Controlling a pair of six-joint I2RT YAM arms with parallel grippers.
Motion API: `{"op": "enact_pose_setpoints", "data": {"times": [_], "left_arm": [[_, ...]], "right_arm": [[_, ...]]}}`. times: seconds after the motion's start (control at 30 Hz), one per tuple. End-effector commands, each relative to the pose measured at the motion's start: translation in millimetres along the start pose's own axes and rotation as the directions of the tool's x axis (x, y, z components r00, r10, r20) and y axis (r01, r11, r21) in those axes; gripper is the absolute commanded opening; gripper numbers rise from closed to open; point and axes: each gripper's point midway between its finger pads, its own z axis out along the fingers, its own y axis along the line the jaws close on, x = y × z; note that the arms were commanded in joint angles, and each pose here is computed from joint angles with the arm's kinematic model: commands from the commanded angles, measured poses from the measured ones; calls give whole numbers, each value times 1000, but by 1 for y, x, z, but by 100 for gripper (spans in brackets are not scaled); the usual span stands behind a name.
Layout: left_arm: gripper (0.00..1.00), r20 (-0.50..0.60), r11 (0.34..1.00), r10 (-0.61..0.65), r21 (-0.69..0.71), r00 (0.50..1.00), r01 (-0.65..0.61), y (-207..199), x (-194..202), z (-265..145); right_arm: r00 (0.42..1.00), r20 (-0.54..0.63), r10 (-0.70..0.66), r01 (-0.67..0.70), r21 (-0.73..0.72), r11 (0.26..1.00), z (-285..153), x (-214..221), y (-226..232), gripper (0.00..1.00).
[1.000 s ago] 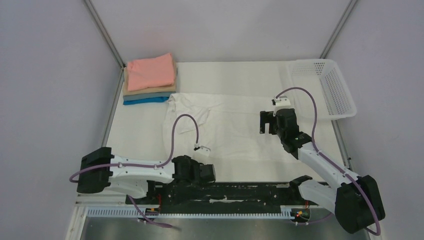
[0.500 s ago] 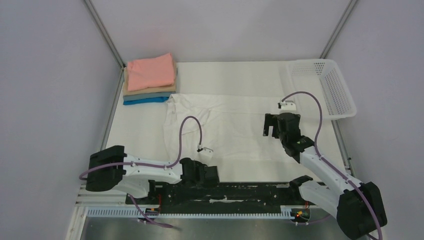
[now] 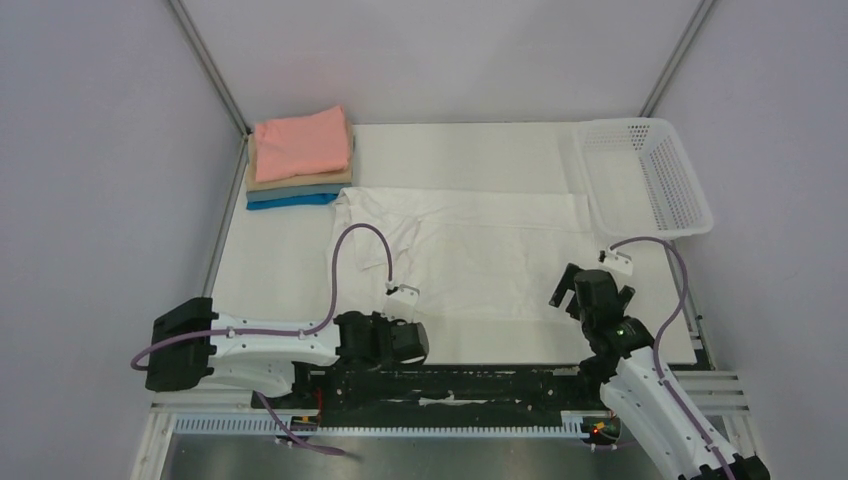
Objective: Fold and stack the t-shirts
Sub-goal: Grab the side of the flattened tshirt closest away from the robot with both arms
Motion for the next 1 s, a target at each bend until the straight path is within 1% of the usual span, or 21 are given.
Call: {"op": "enact_pose_setpoints", "data": {"times": [0.0, 0.13, 0.2, 0.3, 0.37, 0.5, 0.53, 0.57, 0.6, 0.67, 0.77, 0.83, 0.97], "left_arm": [[2, 66, 1000, 10, 26, 998, -12, 0, -17, -1], [2, 75, 1000, 3, 17, 997, -4, 6, -23, -3], [2, 83, 1000, -8, 16, 997, 7, 10, -26, -3], [2, 85, 999, -23, 30, 996, 20, 12, -31, -3], [2, 89, 999, -26, 39, 996, 22, 13, -33, -2], [2, 88, 999, -33, 43, 996, 30, 13, -37, -2], [2, 90, 999, -34, 42, 995, 30, 13, -38, -2], [2, 92, 999, -36, 39, 995, 33, 14, -39, -2], [2, 94, 999, -40, 38, 995, 37, 14, -40, -2], [2, 93, 999, -47, 33, 995, 44, 16, -40, -1], [2, 93, 998, -57, 28, 994, 54, 19, -41, 1], [2, 94, 998, -65, 23, 993, 63, 21, -42, 2], [2, 97, 998, -68, 18, 993, 67, 22, -45, 2]], "right_arm": [[980, -52, 190, -189, 24, 982, -1, 20, -4, 98], [966, -42, 254, -250, 71, 966, 5, 31, -12, 98], [956, -43, 289, -284, 97, 954, 9, 40, -17, 96], [949, -32, 313, -308, 97, 946, 14, 48, -19, 93], [944, 3, 331, -329, 120, 937, 16, 49, -26, 90], [943, 44, 329, -332, 87, 939, 14, 35, -23, 84], [946, 63, 317, -322, 92, 942, 13, 30, -25, 81], [948, 76, 308, -315, 103, 944, 13, 27, -27, 76], [950, 79, 301, -308, 112, 945, 13, 27, -29, 71], [957, 59, 283, -288, 105, 952, 15, 31, -27, 63], [962, 23, 272, -273, 94, 957, 18, 41, -24, 56], [963, 11, 269, -269, 88, 959, 20, 45, -23, 48], [966, 21, 259, -260, 97, 961, 21, 47, -26, 36]]}}
